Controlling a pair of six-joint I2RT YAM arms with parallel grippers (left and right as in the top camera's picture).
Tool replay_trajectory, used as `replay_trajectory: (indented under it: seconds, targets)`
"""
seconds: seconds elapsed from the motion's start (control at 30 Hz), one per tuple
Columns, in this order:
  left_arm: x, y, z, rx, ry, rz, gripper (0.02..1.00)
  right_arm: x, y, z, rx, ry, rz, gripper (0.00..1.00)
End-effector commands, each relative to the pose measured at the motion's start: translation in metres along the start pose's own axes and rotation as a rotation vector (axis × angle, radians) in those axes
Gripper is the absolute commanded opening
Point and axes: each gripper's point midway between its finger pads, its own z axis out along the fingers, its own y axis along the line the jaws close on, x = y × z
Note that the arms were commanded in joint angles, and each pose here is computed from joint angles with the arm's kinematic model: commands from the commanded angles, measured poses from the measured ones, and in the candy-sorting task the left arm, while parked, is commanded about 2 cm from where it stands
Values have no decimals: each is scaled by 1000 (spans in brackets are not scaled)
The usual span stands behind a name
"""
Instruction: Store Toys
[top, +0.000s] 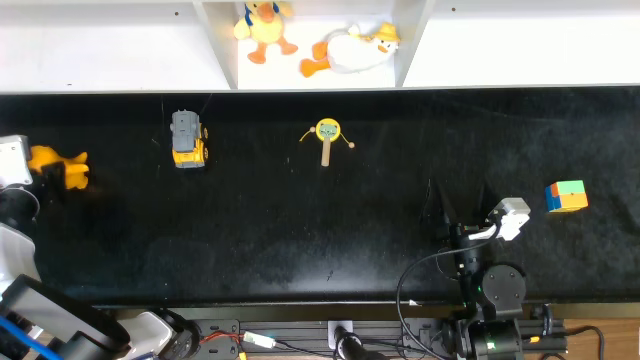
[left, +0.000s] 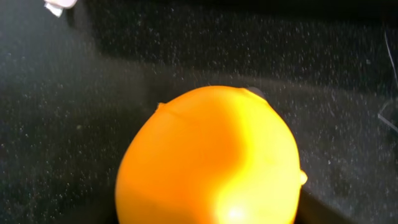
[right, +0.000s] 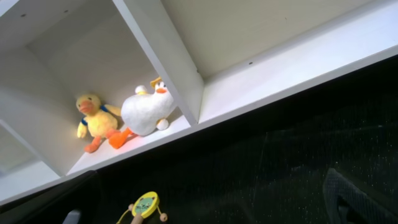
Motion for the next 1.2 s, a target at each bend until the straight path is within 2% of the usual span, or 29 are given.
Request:
replay_trajectory:
  seconds: [0.03, 0.27, 0.43, 0.6, 0.9, 1.2]
  targets:
    - [-13, 2, -2, 9, -48, -20, 426, 3, -2, 0, 5, -3, 4, 996]
    - [-36, -3, -8, 51, -134, -97, 369, 3, -2, 0, 5, -3, 4, 993]
    - [-69, -10, -26, 53, -202, -168, 351, 3, -2, 0, 5, -3, 4, 996]
    - [-106, -20, -41, -45, -219, -221, 329, 3, -2, 0, 5, -3, 4, 996]
    - [-171, -64, -37, -131, -254, -155, 310, 3, -2, 0, 5, -3, 4, 996]
    - [-187, -73, 3, -99, -267, -183, 288, 3, -2, 0, 5, -3, 4, 996]
